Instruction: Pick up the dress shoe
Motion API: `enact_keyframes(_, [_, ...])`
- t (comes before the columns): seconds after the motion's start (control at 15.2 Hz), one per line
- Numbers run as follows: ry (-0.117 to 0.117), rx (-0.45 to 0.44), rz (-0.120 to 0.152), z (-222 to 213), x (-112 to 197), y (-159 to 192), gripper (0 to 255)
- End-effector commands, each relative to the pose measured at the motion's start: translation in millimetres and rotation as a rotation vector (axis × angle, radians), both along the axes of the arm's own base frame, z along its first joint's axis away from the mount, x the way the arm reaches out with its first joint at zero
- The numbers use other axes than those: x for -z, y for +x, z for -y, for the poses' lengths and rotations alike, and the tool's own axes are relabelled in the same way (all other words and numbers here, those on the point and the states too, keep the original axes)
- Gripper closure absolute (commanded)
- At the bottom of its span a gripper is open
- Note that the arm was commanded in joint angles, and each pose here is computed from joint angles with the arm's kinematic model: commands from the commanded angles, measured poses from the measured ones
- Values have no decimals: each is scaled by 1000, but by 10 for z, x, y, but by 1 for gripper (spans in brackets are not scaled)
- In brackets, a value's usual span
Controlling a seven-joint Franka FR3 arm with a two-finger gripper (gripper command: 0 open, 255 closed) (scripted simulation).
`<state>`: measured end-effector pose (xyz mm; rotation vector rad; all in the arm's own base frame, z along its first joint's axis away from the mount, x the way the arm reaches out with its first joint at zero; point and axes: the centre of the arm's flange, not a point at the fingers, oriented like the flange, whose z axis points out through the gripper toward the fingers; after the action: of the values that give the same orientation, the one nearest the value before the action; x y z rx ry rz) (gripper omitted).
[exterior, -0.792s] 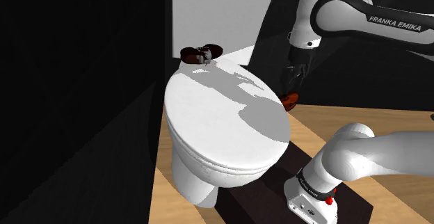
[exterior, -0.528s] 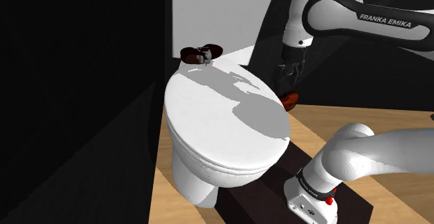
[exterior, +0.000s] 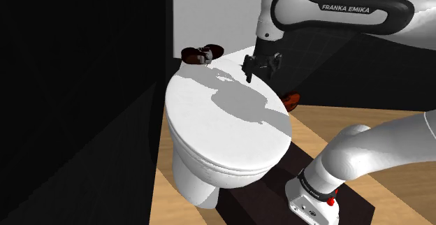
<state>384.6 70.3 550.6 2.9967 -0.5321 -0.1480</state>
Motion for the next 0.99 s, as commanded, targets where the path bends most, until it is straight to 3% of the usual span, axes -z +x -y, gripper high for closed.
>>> enact_keyframes(0.0, [-11,68,23,-127,-1,221,0])
enact_keyframes(0.92, [-96,514,170,-440,-123,1885,0])
